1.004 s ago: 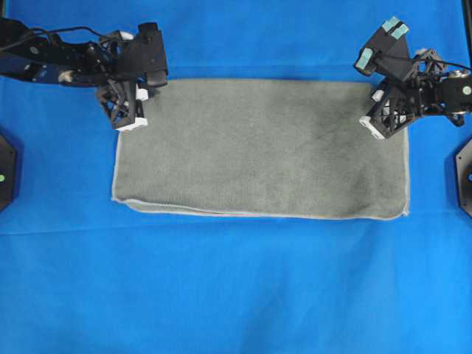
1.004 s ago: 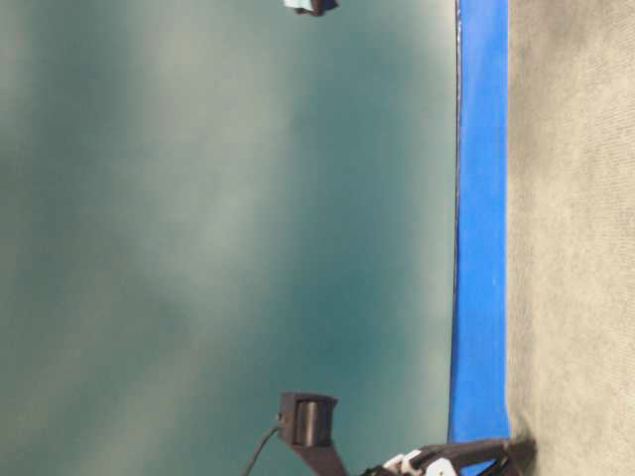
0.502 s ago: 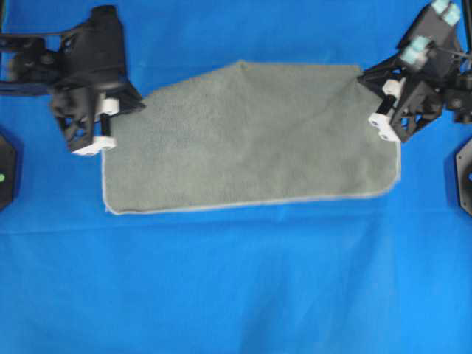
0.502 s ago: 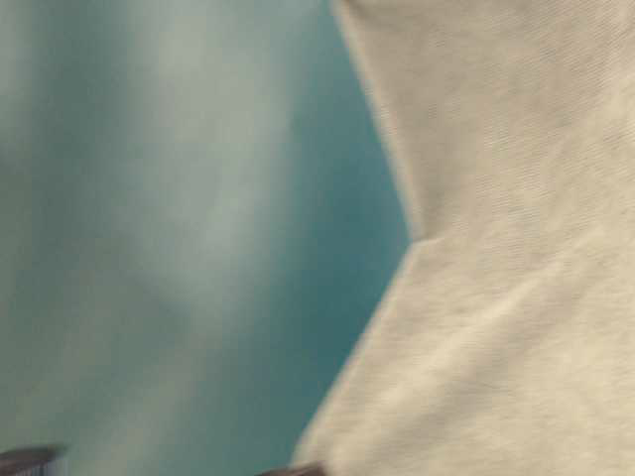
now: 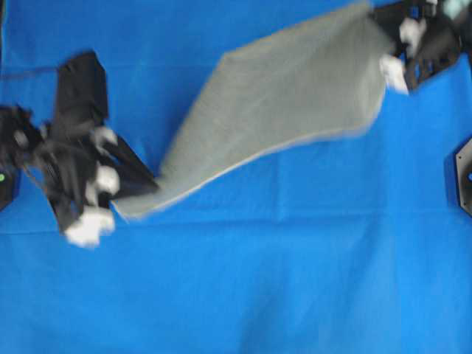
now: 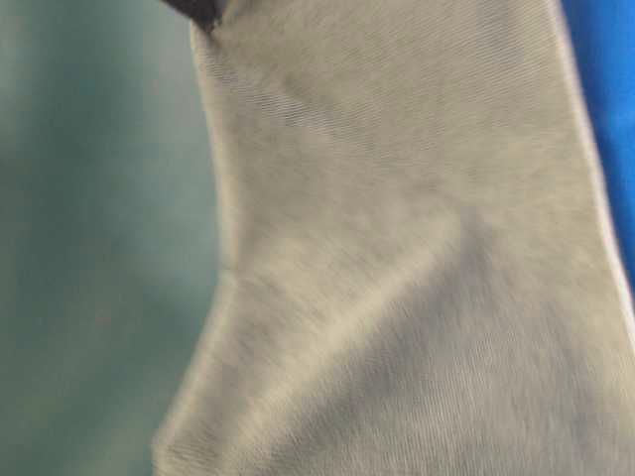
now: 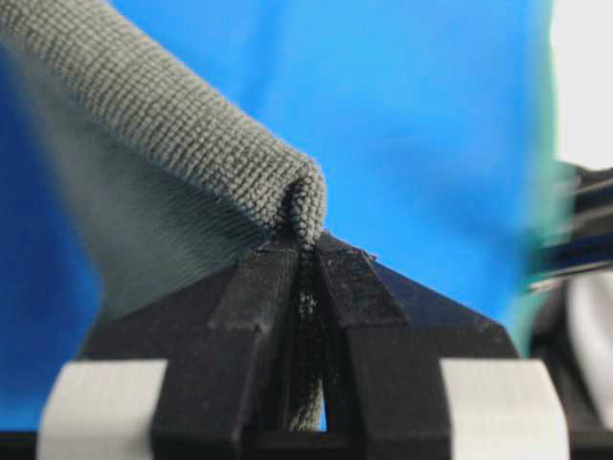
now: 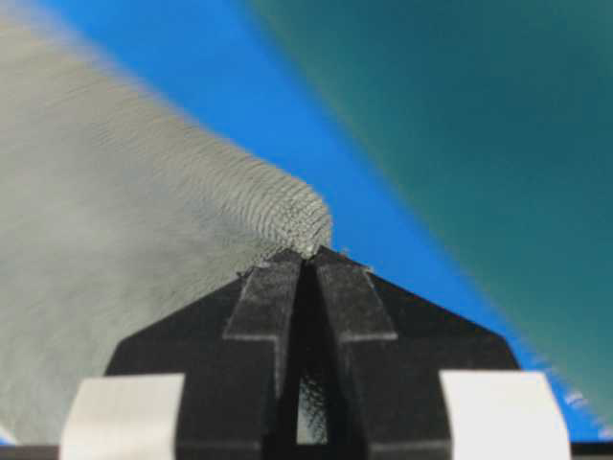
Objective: Fold a large towel.
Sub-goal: 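Drag and rotate the towel with both grippers into a vertical strip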
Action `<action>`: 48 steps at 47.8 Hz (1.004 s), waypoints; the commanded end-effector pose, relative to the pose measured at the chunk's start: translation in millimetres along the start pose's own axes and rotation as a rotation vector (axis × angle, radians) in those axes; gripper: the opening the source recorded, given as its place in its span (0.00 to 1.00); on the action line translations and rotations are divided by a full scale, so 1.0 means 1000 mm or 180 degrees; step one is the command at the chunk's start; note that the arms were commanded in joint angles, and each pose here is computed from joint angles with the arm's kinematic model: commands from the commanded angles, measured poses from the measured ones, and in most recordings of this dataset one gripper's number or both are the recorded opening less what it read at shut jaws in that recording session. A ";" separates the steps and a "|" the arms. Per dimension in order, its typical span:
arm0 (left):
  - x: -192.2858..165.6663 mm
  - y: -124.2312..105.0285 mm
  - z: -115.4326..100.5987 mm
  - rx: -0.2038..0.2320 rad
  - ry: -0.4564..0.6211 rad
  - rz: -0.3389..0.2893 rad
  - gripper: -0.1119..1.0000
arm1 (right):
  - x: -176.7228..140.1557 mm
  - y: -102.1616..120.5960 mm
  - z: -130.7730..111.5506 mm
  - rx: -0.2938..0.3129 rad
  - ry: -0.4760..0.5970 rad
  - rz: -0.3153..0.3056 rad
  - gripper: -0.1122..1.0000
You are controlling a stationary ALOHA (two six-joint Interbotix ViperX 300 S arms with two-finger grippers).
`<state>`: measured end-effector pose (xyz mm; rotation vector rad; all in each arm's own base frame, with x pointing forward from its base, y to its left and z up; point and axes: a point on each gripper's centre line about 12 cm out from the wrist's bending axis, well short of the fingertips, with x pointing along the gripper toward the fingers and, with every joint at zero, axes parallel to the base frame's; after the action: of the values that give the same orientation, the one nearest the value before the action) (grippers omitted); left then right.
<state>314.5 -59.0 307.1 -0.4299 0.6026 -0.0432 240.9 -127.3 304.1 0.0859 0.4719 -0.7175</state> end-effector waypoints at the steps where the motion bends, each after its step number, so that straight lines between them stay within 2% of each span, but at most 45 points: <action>1: 0.014 -0.034 0.010 0.0124 -0.0160 -0.0308 0.12 | 0.010 -0.006 0.018 0.0027 -0.0165 0.0009 0.12; 6: 0.042 -0.066 0.020 0.0197 -0.0249 -0.0530 0.12 | 0.025 -0.011 0.024 0.0063 -0.0192 0.0008 0.13; 12: 0.077 -0.094 0.033 0.0269 -0.0262 -0.0633 0.12 | 0.042 -0.013 0.033 0.0064 -0.0231 0.0022 0.13; 19: 0.110 -0.115 0.047 0.0278 -0.0291 -0.0691 0.12 | 0.059 -0.011 0.047 0.0022 -0.0270 0.0036 0.13; 25: 0.129 -0.124 0.058 0.0270 -0.0365 -0.0728 0.12 | 0.065 -0.010 0.053 0.0001 -0.0269 0.0014 0.13; 29: 0.143 -0.128 0.064 0.0255 -0.0422 -0.0746 0.12 | 0.063 -0.012 0.052 0.0008 -0.0251 -0.0036 0.13; 40: 0.183 -0.146 0.086 0.0236 -0.0721 -0.0901 0.12 | 0.030 -0.033 0.041 0.0073 -0.0168 -0.0359 0.13; 48: 0.213 -0.156 0.090 0.0218 -0.0856 -0.0988 0.12 | 0.010 -0.036 0.033 0.0136 -0.0158 -0.0427 0.13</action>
<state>554.2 -170.3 294.6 -0.4377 0.3465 -0.2239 246.8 -164.7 322.1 0.0730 0.4364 -0.8143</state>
